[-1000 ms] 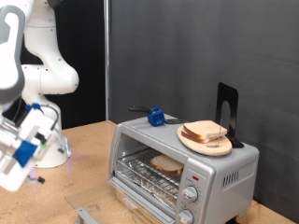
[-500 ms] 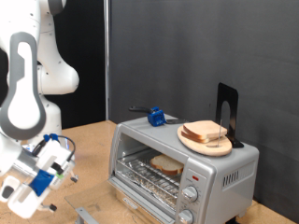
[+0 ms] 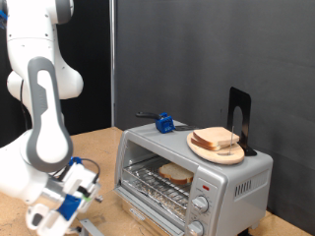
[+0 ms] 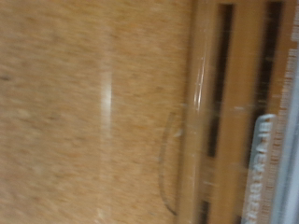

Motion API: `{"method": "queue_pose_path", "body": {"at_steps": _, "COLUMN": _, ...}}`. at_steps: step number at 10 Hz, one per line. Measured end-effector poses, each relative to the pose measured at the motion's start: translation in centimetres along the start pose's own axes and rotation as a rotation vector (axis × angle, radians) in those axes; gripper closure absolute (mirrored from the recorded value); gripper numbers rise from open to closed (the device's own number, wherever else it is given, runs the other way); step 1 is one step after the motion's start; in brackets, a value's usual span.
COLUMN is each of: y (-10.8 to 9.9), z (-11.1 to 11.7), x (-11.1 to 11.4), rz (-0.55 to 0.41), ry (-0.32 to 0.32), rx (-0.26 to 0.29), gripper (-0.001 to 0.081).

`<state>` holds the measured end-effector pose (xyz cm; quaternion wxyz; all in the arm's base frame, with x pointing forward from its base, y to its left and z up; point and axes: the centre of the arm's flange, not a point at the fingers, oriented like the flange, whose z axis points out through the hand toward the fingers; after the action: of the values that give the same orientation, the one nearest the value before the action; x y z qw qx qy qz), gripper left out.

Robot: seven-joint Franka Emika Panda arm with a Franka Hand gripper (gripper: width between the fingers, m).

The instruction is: Make a piece of toast with the oven

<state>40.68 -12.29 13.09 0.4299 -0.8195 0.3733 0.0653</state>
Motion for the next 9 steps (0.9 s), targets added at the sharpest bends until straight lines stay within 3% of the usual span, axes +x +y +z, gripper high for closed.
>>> {"method": "queue_pose_path", "body": {"at_steps": 6, "y": -3.1, "z": -4.0, "x": -3.5, "rz": -0.079, "ry": -0.138, "rx": 0.081, "gripper": -0.0003}}
{"method": "queue_pose_path", "body": {"at_steps": 9, "y": -4.8, "z": -5.4, "x": -6.2, "rz": -0.053, "ry": -0.159, "rx": 0.118, "gripper": -0.0003}}
